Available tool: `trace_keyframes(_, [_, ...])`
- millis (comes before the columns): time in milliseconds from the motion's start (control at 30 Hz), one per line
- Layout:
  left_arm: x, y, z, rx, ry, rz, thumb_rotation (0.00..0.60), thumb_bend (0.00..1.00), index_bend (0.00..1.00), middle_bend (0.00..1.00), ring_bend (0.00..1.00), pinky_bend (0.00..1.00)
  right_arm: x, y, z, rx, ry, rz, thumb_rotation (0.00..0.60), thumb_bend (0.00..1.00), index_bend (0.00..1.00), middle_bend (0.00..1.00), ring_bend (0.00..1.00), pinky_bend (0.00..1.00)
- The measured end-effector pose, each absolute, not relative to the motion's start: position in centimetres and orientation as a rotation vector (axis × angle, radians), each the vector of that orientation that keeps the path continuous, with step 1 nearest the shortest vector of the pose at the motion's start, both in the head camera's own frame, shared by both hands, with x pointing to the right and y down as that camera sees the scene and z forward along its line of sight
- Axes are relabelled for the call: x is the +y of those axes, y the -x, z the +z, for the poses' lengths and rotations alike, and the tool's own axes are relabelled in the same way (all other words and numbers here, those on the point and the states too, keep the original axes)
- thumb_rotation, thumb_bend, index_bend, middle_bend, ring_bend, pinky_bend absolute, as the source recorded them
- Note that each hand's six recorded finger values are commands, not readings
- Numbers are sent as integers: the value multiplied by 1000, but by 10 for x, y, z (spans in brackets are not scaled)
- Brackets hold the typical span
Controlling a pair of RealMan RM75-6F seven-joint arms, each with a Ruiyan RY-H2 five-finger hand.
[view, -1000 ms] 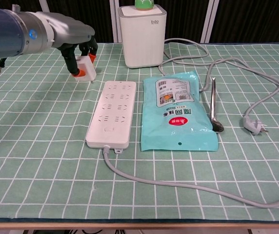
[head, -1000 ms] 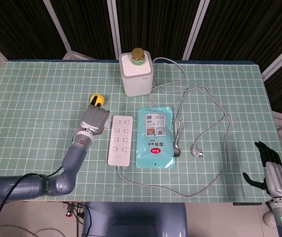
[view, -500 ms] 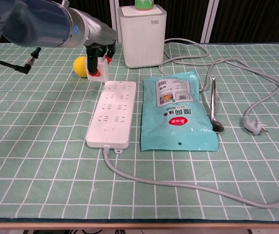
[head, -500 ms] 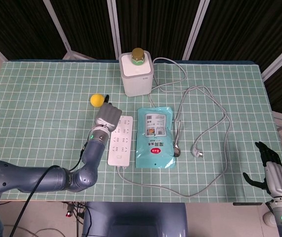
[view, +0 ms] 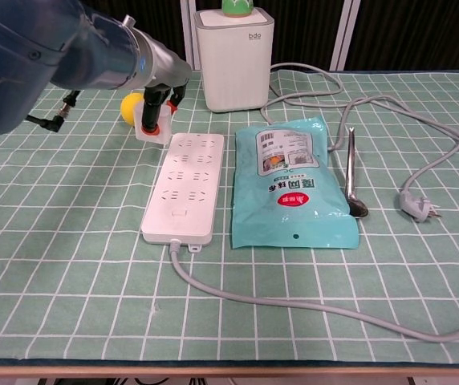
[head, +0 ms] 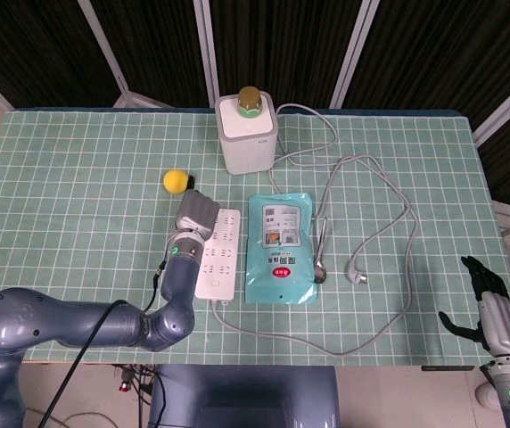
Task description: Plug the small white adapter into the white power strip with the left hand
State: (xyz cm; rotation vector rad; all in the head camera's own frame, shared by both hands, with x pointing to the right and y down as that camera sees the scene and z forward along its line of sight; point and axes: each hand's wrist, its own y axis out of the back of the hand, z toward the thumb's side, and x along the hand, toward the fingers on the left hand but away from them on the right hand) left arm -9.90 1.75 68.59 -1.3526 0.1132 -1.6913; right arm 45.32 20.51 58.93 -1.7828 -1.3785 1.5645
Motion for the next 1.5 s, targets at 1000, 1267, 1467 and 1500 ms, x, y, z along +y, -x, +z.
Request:
trace_keyframes(1000, [23,77,697,132,1405,-1657,600,483,778,844,301,0,205,-454,589,-1391,1795,1569,600,340,0,0,0,0])
trace_keyframes(1267, [27,79,701,112,1407,-1665,600,484,778,845,301,0,205,-454,589,-1392,1794,1568,600,340,0,0,0,0])
trace_keyframes(1467, [28,76,702,109,1413,-1656,600,483,778,845,301,0,205,-454,589,-1393,1793,1568,600,340,0,0,0,0])
trace_keyframes(1500, [29,76,703,109,1413,-1655,600,483,778,845,301,0,205,-454,589,-1393,1793,1568,600,340,0,0,0,0])
